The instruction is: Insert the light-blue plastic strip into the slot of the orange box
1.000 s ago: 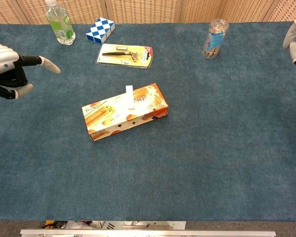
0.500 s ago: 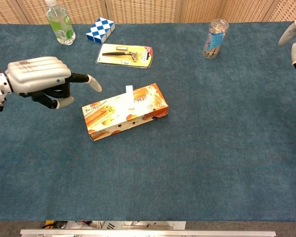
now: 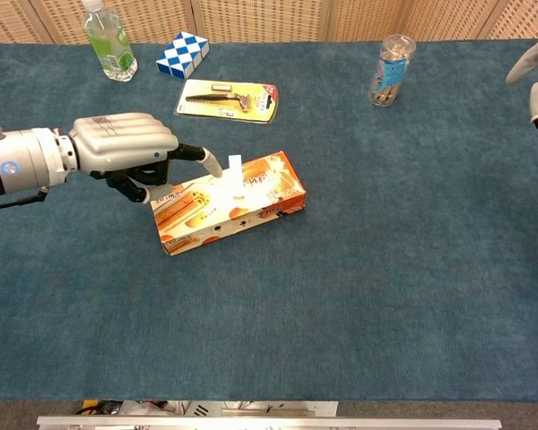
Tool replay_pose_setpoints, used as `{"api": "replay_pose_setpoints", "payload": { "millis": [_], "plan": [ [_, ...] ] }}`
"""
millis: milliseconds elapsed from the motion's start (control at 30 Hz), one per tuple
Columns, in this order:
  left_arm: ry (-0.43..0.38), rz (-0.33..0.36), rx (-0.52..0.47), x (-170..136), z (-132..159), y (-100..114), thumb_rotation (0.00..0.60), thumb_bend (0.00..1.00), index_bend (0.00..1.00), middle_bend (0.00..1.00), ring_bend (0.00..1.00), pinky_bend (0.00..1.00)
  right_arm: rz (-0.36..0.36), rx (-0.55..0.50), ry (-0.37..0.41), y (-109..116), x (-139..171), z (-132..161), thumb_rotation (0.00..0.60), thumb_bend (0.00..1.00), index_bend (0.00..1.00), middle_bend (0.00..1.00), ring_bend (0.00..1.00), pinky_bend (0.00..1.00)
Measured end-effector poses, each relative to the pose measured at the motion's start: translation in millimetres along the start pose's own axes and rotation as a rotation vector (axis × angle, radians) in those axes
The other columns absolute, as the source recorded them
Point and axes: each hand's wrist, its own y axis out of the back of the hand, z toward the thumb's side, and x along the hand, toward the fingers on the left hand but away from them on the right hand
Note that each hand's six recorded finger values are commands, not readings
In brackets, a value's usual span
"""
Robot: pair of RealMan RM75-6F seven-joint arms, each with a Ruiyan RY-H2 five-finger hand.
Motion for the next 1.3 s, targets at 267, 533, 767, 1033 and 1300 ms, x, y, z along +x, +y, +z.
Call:
{"api": "replay_pose_setpoints", "payload": {
  "millis": [267,533,767,1033,1300],
  "plan": [
    [0.021,-0.056,0.006,22,3,-3,0.6,0.74,0.2,1.0,1.0,1.0,-0.001,-0.005,-0.009,1,0,-4,0.6,0.57,0.42,0.97,1.0,1.0],
    [0.041,-0.081,0.018,30,3,-6,0.6,0.74,0.2,1.0,1.0,1.0,-0.004,-0.008,-0.017,3,0,-9,0.6,0.57,0.42,0.97,1.0,1.0],
    [0.056,-0.116,0.026,33,2,-12,0.6,0.74,0.19,1.0,1.0,1.0,-0.011,-0.011,-0.021,6,0,-11,0.6,0.58,0.41,0.97,1.0,1.0],
    [0.061,-0.134,0.032,35,3,-17,0.6,0.74,0.19,1.0,1.0,1.0,-0.013,-0.012,-0.025,6,0,-12,0.6,0.57,0.4,0.97,1.0,1.0],
    [0.061,-0.127,0.028,35,4,-16,0.6,0.74,0.19,1.0,1.0,1.0,-0.013,-0.011,-0.027,6,1,-12,0.6,0.58,0.4,0.97,1.0,1.0]
  ]
}}
